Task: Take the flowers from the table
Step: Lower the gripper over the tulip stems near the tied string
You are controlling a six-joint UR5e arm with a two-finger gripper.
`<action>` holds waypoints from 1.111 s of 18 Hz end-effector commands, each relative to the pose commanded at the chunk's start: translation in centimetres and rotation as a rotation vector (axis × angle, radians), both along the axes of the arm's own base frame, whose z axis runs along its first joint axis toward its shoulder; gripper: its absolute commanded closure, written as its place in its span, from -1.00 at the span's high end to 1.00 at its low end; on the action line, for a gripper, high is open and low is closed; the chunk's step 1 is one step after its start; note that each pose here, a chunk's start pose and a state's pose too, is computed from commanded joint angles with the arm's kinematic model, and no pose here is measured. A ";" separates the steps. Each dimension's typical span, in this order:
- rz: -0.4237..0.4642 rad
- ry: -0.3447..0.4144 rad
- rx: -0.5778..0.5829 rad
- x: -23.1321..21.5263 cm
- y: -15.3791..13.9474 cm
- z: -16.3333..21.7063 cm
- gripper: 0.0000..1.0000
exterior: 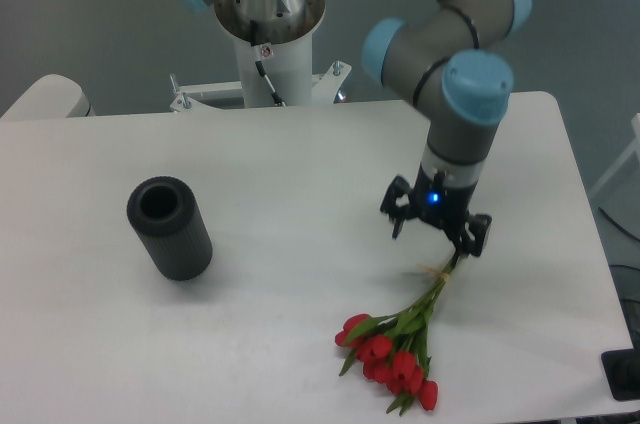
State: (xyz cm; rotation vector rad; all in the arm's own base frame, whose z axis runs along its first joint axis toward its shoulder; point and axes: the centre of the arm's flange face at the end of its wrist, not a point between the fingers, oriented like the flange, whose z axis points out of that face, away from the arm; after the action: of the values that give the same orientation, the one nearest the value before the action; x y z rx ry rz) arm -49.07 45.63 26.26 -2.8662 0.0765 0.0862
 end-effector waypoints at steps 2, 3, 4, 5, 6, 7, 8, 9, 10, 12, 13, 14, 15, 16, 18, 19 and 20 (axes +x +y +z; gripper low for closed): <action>-0.003 0.015 0.008 -0.8 0.7 -0.7 1.00; -0.005 0.017 0.010 -1.3 1.1 -1.1 1.00; -0.014 0.025 0.014 -1.7 1.8 -1.1 1.00; -0.021 0.027 0.012 -1.9 2.2 -1.3 1.00; -0.025 0.024 0.008 -2.1 2.4 -1.9 1.00; -0.025 0.024 0.008 -2.2 2.4 -2.4 1.00; -0.027 0.020 0.006 -2.1 2.5 -2.9 1.00; -0.026 0.020 0.004 -2.1 2.4 -3.1 1.00; -0.028 0.020 0.004 -2.0 2.5 -3.2 1.00; -0.032 0.019 0.003 -2.0 2.8 -3.6 1.00; -0.038 0.018 0.001 -1.9 2.7 -3.9 1.00; -0.049 0.016 -0.001 -1.7 2.7 -4.0 1.00; -0.056 0.015 -0.003 -1.4 2.9 -4.2 1.00; -0.059 0.018 -0.012 -1.3 3.0 -4.3 1.00; -0.066 0.030 -0.038 -1.4 3.0 -4.8 1.00; -0.073 0.028 -0.047 -1.4 3.3 -5.4 1.00; -0.083 0.032 -0.050 -1.3 3.4 -5.6 1.00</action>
State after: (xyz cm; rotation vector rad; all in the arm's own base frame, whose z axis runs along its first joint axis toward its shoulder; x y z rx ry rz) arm -50.36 49.06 20.71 -2.9071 0.2060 0.1151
